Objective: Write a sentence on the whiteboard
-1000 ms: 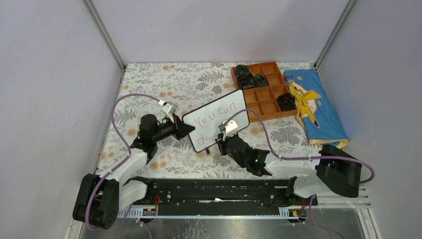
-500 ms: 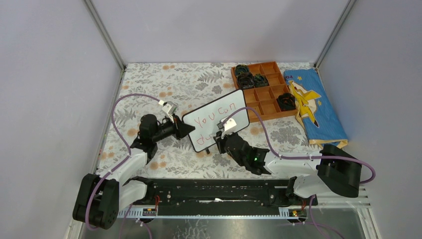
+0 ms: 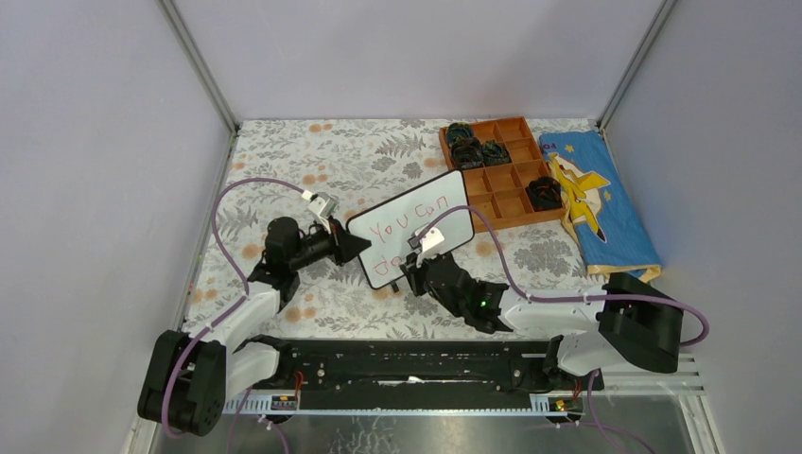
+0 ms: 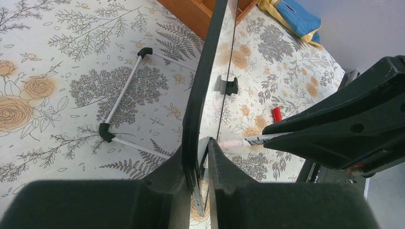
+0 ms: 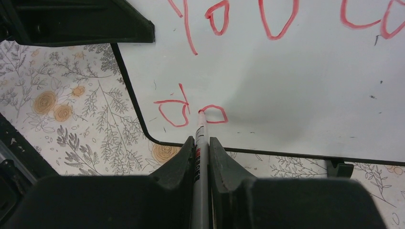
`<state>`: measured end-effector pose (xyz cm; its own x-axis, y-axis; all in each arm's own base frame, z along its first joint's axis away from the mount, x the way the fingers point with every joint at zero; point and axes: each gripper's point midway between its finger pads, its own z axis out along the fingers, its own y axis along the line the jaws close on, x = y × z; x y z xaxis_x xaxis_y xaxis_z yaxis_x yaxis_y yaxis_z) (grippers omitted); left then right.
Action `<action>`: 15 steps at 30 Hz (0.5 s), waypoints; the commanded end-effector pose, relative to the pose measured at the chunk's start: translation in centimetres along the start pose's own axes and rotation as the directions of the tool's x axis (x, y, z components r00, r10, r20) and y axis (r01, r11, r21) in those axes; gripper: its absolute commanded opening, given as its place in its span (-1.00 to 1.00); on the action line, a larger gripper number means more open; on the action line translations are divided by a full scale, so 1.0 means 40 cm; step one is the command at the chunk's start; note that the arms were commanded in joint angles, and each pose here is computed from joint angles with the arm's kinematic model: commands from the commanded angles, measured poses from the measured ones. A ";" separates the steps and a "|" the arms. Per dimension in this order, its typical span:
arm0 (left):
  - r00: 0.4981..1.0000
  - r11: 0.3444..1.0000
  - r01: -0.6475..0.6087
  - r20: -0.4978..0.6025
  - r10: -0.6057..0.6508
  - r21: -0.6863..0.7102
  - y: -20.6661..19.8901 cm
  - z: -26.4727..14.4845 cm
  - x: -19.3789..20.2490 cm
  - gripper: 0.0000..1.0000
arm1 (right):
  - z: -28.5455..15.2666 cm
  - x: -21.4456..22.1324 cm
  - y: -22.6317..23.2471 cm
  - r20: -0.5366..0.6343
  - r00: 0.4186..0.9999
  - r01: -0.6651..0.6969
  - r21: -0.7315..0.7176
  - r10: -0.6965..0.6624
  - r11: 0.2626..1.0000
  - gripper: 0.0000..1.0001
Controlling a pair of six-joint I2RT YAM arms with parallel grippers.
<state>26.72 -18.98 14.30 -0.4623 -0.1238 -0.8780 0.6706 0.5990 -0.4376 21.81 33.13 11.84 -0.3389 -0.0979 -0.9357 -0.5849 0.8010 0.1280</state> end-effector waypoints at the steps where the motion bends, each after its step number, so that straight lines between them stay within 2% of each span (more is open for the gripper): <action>1: 0.997 0.994 -0.055 -0.056 0.049 -0.099 0.053 -0.008 0.044 -0.74 | 0.013 -0.049 0.039 0.044 0.998 -0.038 -0.039 0.040 0.999 -1.00; 15: 0.997 0.994 -0.051 -0.062 0.045 -0.098 0.054 -0.005 0.047 -0.75 | -0.060 -0.142 -0.064 0.135 0.989 -0.066 0.055 0.058 0.996 -1.00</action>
<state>26.69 -19.09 14.37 -0.4551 -0.1190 -0.8825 0.6756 0.5994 -0.4293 21.95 31.90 16.26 -0.2992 -0.0007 -0.9542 -0.5713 0.8011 0.1785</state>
